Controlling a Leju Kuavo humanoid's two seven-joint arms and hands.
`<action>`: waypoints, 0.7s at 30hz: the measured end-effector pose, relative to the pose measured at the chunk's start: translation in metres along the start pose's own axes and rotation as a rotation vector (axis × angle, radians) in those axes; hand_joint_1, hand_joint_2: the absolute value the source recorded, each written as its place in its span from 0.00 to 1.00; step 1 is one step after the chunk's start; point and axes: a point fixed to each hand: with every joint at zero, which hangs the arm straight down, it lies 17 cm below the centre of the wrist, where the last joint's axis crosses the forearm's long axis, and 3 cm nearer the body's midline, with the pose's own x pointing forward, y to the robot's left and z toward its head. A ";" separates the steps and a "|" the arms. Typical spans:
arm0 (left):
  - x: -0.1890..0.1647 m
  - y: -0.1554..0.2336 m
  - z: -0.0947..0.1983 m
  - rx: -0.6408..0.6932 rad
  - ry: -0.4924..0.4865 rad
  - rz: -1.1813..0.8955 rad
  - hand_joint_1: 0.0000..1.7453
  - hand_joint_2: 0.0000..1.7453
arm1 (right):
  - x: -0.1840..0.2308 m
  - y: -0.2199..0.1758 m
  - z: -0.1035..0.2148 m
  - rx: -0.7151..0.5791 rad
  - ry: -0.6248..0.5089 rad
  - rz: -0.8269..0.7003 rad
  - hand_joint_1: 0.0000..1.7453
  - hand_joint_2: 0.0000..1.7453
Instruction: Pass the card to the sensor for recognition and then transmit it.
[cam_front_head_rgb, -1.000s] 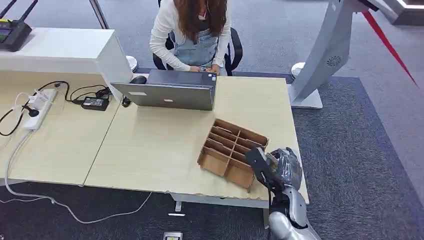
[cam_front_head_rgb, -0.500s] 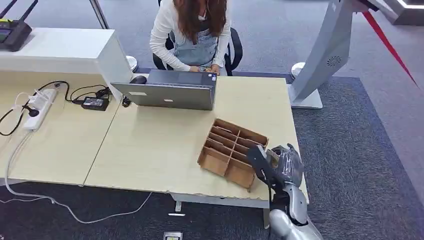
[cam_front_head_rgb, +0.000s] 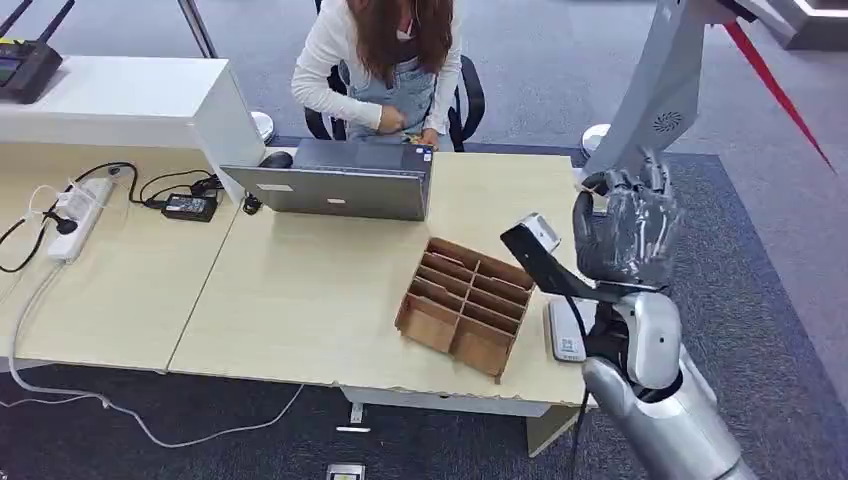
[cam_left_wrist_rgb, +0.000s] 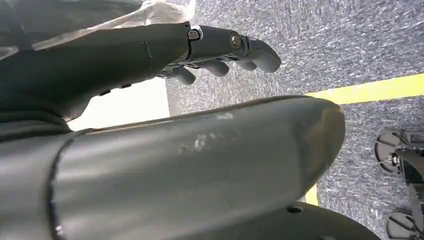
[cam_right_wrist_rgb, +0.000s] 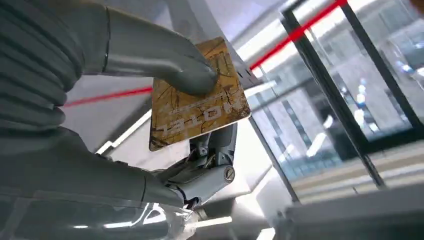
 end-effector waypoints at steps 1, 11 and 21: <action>0.000 0.000 0.000 0.001 -0.002 -0.002 0.00 0.00 | 0.004 -0.008 -0.004 -0.020 -0.015 0.015 1.00 1.00; 0.002 -0.001 0.000 -0.006 -0.013 -0.012 0.00 0.00 | 0.042 -0.088 -0.046 -0.183 -0.124 0.114 1.00 1.00; 0.007 -0.001 0.001 -0.005 -0.038 -0.037 0.00 0.00 | 0.079 -0.095 -0.052 -0.158 -0.191 -0.090 1.00 1.00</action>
